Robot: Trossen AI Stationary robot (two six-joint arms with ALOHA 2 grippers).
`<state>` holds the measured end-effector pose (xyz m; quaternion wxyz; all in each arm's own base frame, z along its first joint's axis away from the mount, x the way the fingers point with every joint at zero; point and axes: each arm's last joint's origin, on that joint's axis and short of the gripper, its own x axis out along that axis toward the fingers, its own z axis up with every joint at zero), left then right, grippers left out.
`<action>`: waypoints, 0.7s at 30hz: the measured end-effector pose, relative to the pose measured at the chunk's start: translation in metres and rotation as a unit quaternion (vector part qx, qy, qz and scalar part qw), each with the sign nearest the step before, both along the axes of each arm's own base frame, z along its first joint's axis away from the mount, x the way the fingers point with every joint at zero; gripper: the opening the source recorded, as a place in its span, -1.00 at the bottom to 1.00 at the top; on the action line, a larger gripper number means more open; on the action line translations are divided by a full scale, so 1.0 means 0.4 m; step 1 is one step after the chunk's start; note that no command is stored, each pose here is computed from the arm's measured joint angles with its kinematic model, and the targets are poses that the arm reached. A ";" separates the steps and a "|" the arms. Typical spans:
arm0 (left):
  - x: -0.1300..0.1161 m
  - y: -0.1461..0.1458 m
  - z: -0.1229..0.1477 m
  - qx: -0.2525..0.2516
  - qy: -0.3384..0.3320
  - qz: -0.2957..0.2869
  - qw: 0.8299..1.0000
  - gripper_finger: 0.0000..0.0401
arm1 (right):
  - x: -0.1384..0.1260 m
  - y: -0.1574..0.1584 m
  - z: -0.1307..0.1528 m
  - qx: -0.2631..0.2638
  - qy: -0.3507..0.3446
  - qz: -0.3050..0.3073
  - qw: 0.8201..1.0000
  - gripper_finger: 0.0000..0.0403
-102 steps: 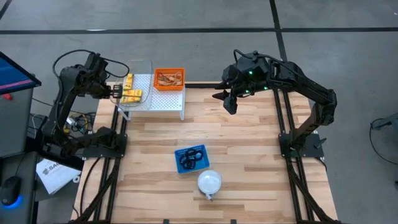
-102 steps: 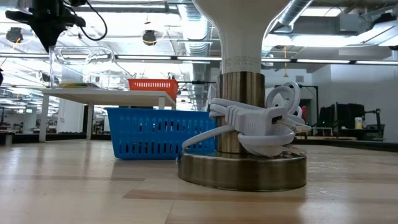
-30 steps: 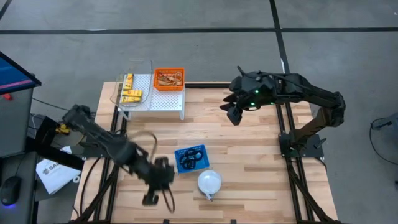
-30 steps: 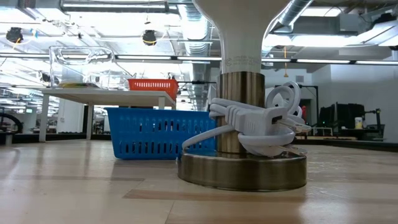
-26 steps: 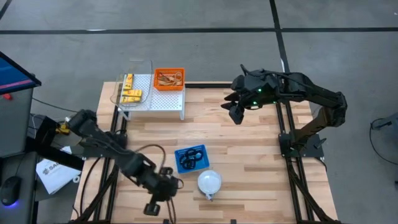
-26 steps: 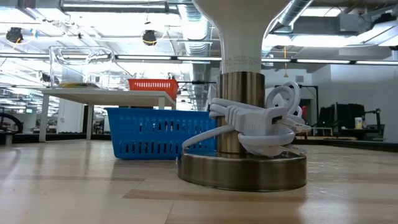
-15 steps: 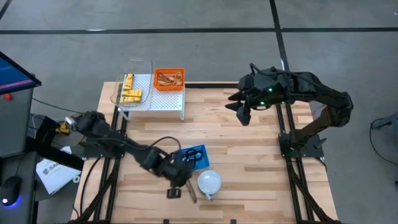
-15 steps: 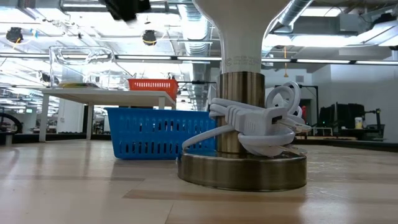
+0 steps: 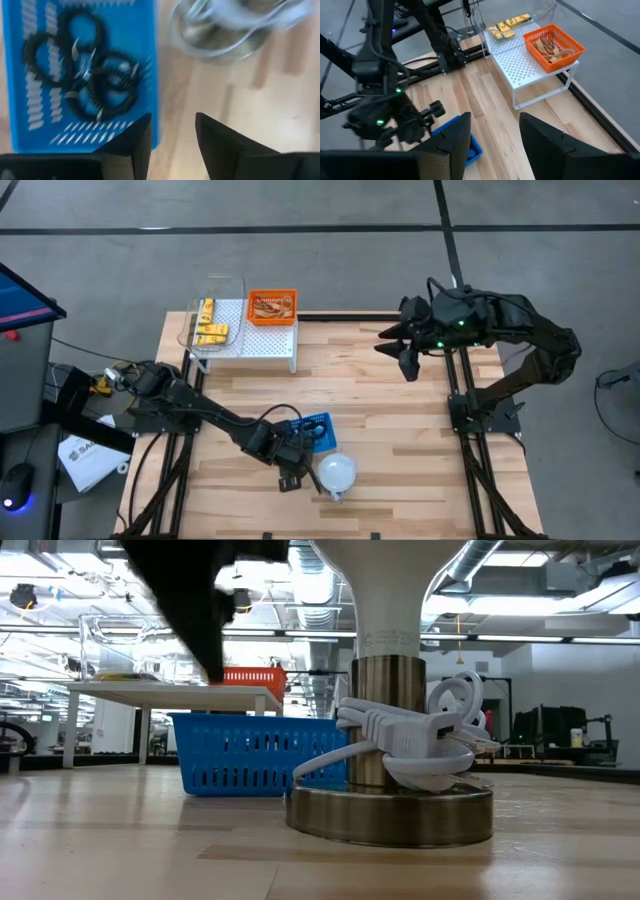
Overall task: Pick & Place Office Desk Supplies
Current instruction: Put the blue basket with filled spring keychains on the shelf
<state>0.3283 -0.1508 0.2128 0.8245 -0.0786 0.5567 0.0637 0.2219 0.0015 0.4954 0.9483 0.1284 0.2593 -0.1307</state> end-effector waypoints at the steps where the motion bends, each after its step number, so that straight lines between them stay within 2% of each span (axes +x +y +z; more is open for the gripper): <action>1: -0.008 0.003 -0.011 0.003 0.008 0.002 1.000 -0.31 | -0.004 0.000 0.002 0.002 -0.002 -0.001 1.000 -0.18; 7: -0.032 0.018 -0.032 0.014 0.001 0.009 1.000 -0.35 | -0.010 0.000 0.005 0.003 -0.006 -0.001 1.000 -0.18; 12: -0.046 0.014 -0.062 0.010 -0.004 -0.030 0.999 -0.35 | -0.009 0.000 0.003 0.005 -0.003 -0.002 1.000 -0.18; 21: -0.060 0.023 -0.093 0.029 0.007 -0.056 0.998 -0.38 | -0.002 0.001 -0.003 0.007 0.005 -0.004 1.000 -0.18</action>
